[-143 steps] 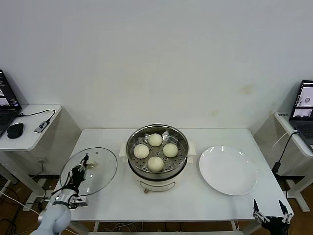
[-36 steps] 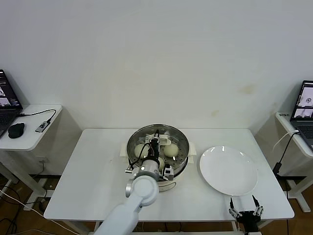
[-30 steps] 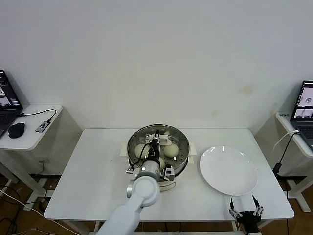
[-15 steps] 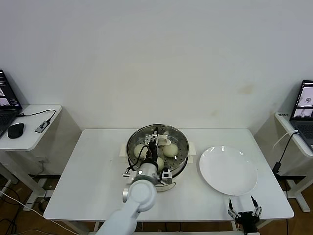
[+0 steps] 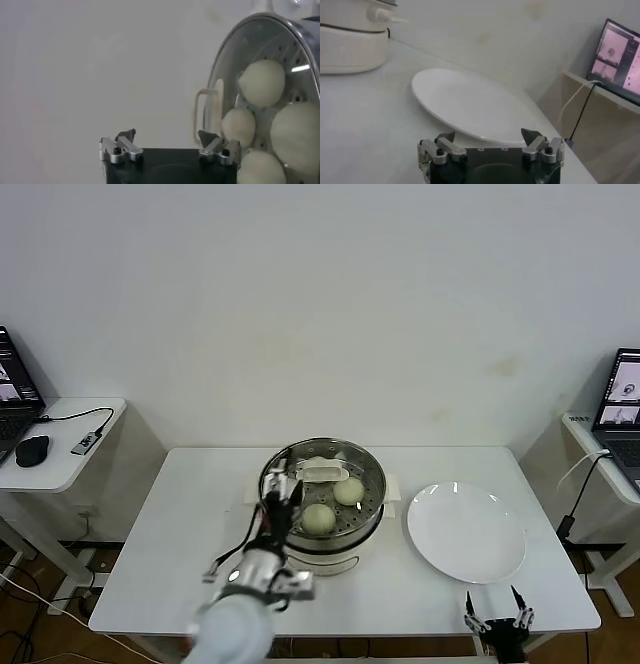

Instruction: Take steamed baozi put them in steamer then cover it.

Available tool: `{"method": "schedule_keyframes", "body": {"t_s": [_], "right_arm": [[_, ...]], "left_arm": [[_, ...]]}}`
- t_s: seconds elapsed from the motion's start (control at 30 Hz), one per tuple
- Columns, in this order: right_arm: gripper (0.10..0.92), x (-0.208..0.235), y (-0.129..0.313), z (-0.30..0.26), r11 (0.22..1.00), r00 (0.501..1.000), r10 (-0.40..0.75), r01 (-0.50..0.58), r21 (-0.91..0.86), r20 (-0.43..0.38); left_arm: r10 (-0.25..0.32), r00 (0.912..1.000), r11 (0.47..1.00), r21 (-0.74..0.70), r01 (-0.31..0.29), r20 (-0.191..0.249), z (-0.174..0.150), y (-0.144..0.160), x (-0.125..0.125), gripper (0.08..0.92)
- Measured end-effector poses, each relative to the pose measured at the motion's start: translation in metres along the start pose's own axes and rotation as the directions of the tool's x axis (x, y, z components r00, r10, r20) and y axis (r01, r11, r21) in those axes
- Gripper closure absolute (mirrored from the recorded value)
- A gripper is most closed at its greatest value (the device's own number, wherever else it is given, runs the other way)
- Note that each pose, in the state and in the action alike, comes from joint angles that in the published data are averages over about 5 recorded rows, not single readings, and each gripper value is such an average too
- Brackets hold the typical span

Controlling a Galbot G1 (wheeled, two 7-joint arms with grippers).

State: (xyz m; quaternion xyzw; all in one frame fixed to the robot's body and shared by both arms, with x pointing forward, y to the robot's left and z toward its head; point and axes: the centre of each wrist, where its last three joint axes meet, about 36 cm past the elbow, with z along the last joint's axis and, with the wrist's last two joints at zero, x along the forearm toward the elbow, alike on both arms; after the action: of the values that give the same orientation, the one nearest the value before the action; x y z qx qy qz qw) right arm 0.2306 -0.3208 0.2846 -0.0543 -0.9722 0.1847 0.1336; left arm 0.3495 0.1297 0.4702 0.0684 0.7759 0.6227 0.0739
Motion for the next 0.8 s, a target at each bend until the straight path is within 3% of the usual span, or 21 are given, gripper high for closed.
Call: {"method": "schedule_keyframes", "body": {"t_s": [0.2, 0.37, 0.57, 0.67, 0.8], "right_arm": [[0.2, 0.002, 0.001, -0.004, 1.0, 0.999, -0.012, 0.013, -0.015, 0.049], [0.2, 0.004, 0.003, -0.008, 0.999, 0.996, -0.036, 0.039, -0.031, 0.084], [0.2, 0.008, 0.004, -0.016, 0.994, 0.99, -0.08, 0.088, -0.062, 0.117], [0.2, 0.011, 0.003, -0.019, 0.99, 0.986, -0.105, 0.116, -0.079, 0.127], [0.2, 0.017, 0.002, -0.024, 0.983, 0.981, -0.142, 0.156, -0.101, 0.134]], "left_arm": [[-0.015, 0.9994, 0.968, 0.253, 0.007, 0.032, 0.044, -0.002, 0.041, 0.177], [-0.012, 0.999, 0.853, 0.523, -0.012, 0.042, 0.081, -0.023, 0.07, 0.177], [0.034, 0.9973, 0.622, 0.782, 0.03, -0.065, 0.106, -0.052, 0.106, 0.177], [0.068, 0.9893, 0.525, 0.848, 0.074, -0.129, 0.113, -0.064, 0.12, 0.177], [0.107, 0.9744, 0.433, 0.891, 0.133, -0.198, 0.121, -0.076, 0.133, 0.177]]}}
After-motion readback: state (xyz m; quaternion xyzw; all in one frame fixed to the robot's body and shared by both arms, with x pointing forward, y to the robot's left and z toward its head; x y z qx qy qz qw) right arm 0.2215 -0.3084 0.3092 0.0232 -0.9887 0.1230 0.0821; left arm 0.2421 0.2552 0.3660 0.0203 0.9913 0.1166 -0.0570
